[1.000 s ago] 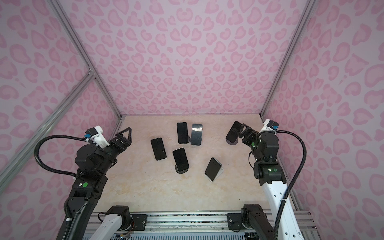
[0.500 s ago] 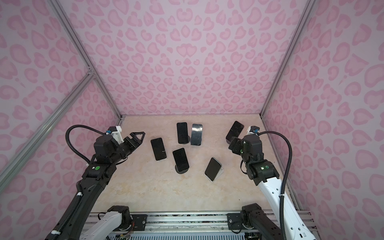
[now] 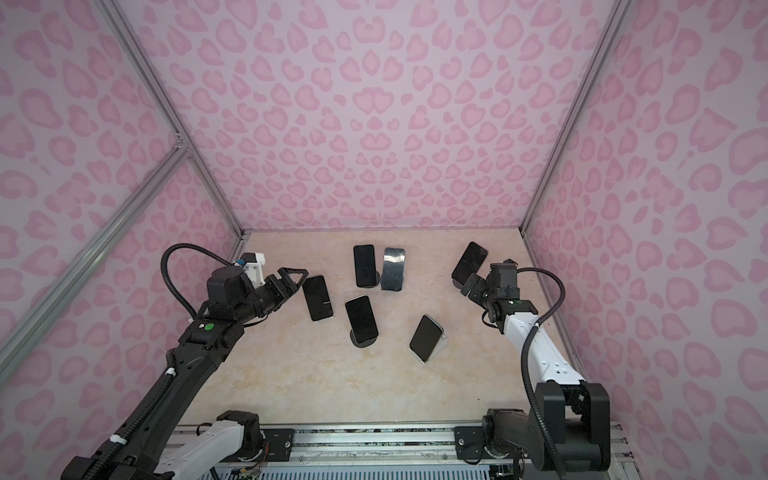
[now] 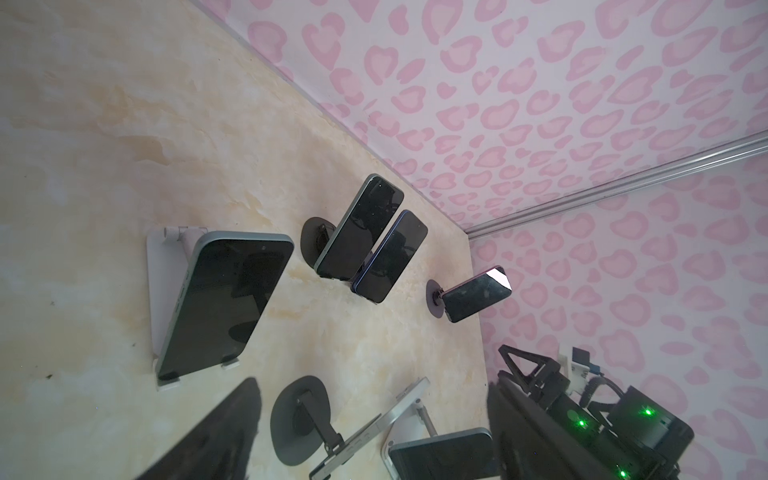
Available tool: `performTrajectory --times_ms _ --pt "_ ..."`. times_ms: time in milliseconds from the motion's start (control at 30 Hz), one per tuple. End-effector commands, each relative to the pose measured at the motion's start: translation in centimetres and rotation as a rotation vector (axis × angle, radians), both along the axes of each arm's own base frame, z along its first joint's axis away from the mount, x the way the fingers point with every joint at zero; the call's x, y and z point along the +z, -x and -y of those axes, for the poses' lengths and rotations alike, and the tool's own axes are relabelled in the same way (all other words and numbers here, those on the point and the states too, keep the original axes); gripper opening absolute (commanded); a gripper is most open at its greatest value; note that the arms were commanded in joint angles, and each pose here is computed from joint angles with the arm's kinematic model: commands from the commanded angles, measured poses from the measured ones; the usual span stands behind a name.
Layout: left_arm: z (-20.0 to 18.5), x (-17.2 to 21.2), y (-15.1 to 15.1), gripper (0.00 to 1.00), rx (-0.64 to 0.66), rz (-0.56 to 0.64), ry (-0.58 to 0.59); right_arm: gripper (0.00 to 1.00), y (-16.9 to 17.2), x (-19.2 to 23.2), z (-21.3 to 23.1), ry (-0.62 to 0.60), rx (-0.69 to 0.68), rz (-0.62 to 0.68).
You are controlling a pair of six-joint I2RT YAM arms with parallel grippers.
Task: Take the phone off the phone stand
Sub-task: 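Raise the right gripper toward the pink-edged phone while the left arm lifts forward, then lower the open right gripper over the top edge of the pink-edged phone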
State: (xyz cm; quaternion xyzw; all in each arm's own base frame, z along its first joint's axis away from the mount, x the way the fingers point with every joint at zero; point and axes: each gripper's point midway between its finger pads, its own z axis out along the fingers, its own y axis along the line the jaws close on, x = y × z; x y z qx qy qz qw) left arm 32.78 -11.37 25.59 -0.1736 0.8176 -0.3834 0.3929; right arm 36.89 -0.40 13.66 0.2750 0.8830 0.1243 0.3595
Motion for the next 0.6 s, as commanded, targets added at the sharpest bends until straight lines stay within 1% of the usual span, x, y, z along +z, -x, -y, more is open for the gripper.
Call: performTrajectory --times_ms 0,67,167,333,433,567 --pt "0.6 1.0 -0.3 0.89 -0.028 0.042 0.017 0.99 -2.6 0.2 -1.3 -0.107 0.047 0.073" --pt "0.8 1.0 -0.4 0.89 -0.04 0.044 0.021 0.99 -3.3 -0.5 -1.4 -0.101 0.051 0.063" --pt "0.8 0.8 -0.4 0.89 -0.041 0.047 0.019 1.0 -3.8 -2.0 -0.4 -0.05 -0.001 0.017" --pt "0.6 0.4 -0.2 0.89 -0.032 0.049 0.014 0.99 -4.3 -3.9 0.1 0.044 -0.035 -0.041" --pt "0.6 0.4 -0.2 0.89 -0.033 0.05 0.013 0.99 -4.6 -4.6 0.0 0.067 -0.048 -0.086" --pt "0.6 0.3 -0.2 0.89 -0.034 0.045 0.015 1.0 -4.5 -5.9 -0.1 0.07 -0.085 -0.105"
